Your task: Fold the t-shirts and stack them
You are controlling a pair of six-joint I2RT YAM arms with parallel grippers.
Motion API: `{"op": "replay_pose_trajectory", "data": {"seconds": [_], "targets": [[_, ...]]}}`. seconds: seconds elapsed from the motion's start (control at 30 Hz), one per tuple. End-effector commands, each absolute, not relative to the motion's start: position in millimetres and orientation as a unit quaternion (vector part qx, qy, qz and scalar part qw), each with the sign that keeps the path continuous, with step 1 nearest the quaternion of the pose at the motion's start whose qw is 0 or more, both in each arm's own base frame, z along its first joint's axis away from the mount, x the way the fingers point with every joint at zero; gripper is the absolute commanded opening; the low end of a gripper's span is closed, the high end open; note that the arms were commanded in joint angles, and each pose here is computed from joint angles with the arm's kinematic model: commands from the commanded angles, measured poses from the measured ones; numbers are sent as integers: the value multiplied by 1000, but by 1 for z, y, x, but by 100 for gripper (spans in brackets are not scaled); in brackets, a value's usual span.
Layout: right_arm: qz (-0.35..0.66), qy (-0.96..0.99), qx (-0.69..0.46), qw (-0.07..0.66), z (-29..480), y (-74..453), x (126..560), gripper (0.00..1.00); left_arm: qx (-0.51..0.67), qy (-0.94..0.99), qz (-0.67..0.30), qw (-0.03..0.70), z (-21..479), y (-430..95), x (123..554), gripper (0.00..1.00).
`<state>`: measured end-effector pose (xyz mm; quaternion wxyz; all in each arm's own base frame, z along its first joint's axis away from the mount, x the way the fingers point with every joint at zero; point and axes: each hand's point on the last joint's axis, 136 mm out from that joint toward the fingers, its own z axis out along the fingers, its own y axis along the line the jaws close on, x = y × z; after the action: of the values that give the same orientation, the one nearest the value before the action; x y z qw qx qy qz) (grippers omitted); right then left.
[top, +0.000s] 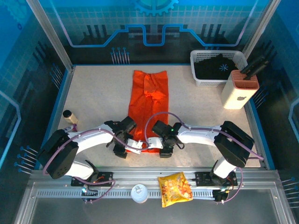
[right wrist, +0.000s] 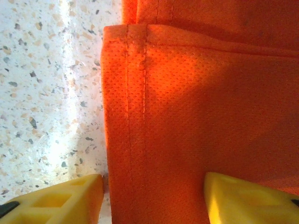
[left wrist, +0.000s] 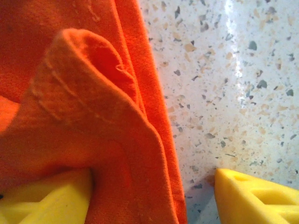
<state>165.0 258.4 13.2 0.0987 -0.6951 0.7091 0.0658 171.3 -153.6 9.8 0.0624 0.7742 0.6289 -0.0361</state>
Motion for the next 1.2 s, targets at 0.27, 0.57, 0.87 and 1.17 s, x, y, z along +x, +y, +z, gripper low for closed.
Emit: {"op": "replay_pose_trajectory", "data": {"seconds": [0.27,0.57,0.87,1.17], "targets": [[85,716,-682,125,16,267,180,34,774,628,-7,80,7,-150,184,59],[102,716,-677,136,31,270,175,21,774,621,3,122,16,-151,185,0],[95,710,-687,121,52,252,158,0,753,643,0,142,57,-155,186,0],[79,716,-653,236,124,255,194,0,706,676,15,209,110,-164,211,0]]}}
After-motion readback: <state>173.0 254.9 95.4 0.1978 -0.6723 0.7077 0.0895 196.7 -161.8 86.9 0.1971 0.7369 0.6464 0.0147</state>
